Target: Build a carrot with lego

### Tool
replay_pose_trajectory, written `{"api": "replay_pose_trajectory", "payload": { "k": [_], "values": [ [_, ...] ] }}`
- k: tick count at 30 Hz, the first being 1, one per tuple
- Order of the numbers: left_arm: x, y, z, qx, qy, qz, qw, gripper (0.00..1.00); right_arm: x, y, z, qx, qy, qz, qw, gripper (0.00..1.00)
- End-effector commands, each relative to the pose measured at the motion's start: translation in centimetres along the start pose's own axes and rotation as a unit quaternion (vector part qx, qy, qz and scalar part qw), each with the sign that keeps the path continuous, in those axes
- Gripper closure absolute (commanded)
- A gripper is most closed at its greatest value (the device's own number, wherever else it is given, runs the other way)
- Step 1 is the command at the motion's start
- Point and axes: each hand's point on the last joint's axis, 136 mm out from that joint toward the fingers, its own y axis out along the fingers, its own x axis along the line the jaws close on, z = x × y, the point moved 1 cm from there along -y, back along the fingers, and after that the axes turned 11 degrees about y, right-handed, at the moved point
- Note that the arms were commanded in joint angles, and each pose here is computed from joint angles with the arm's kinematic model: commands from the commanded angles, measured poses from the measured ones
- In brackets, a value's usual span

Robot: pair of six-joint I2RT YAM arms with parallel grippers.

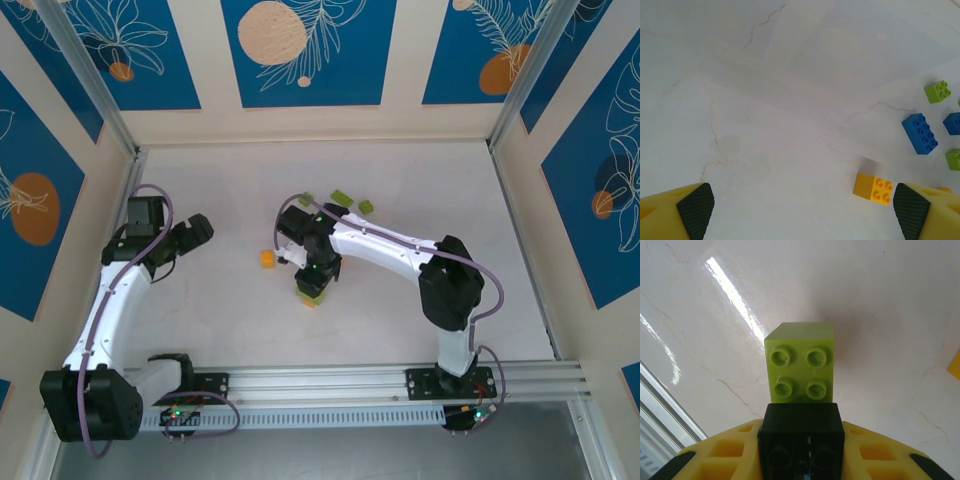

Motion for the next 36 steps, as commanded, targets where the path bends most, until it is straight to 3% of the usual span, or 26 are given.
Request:
{"api": "replay_pose_trajectory", "payload": {
  "k": [1, 36],
  "values": [
    [-0.1, -0.2, 0.3, 0.002, 0.006, 0.009, 1.000, 0.05, 0.8, -0.3, -0.4, 0.001, 0.004, -0.009, 1.000, 0.68],
    [-0.2, -0.3, 0.2, 0.002, 0.007, 0.010, 1.000, 0.05, 0.5, 1.4, -0.7, 0.007, 0.007, 0.005, 1.000, 0.68]
  ]
}}
